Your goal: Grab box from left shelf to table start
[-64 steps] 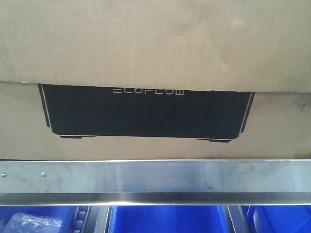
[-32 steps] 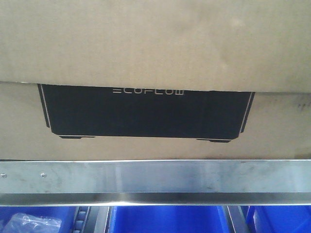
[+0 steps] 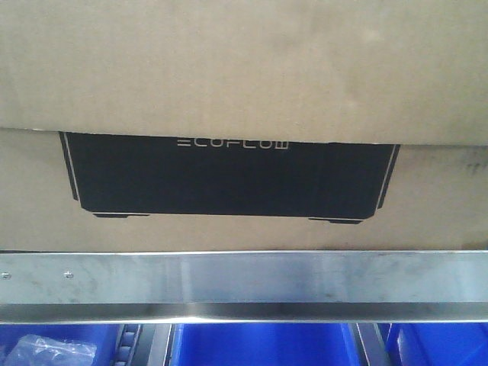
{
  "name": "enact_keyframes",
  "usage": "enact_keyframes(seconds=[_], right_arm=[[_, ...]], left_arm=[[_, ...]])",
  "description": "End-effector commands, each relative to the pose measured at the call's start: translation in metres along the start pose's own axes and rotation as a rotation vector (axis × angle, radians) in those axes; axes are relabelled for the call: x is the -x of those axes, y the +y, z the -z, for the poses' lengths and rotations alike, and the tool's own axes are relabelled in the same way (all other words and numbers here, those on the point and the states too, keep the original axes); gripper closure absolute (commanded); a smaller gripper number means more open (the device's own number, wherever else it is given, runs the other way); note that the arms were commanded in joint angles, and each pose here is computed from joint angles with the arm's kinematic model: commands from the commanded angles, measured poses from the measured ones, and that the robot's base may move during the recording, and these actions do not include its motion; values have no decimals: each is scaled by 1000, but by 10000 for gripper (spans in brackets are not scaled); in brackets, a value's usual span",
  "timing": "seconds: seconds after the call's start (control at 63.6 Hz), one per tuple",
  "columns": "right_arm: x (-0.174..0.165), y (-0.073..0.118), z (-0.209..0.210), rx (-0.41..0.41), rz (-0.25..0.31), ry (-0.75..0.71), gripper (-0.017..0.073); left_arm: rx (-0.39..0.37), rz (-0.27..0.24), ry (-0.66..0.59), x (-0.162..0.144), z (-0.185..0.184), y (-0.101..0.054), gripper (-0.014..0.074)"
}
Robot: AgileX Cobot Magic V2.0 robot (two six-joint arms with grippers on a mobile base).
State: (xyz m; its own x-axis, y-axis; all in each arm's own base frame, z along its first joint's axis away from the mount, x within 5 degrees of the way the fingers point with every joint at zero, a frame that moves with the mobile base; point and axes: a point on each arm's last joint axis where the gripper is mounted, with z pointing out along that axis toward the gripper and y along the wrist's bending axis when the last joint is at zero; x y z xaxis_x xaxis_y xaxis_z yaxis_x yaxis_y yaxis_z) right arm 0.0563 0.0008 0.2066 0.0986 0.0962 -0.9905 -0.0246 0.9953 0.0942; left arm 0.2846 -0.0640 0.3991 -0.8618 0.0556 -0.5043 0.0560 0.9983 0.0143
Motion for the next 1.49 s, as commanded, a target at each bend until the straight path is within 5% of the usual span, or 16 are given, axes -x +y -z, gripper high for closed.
enact_keyframes(seconds=[0.0, 0.283, 1.478], right_arm=[[9, 0, 1, -1, 16, -92, 507], [9, 0, 1, -1, 16, -92, 507], [9, 0, 1, -1, 16, -92, 507]], left_arm=[[-3, 12, -49, 0, 20, 2, 270], [8, 9, -42, 0, 20, 3, 617], [-10, 18, 26, -7, 20, 1, 609]])
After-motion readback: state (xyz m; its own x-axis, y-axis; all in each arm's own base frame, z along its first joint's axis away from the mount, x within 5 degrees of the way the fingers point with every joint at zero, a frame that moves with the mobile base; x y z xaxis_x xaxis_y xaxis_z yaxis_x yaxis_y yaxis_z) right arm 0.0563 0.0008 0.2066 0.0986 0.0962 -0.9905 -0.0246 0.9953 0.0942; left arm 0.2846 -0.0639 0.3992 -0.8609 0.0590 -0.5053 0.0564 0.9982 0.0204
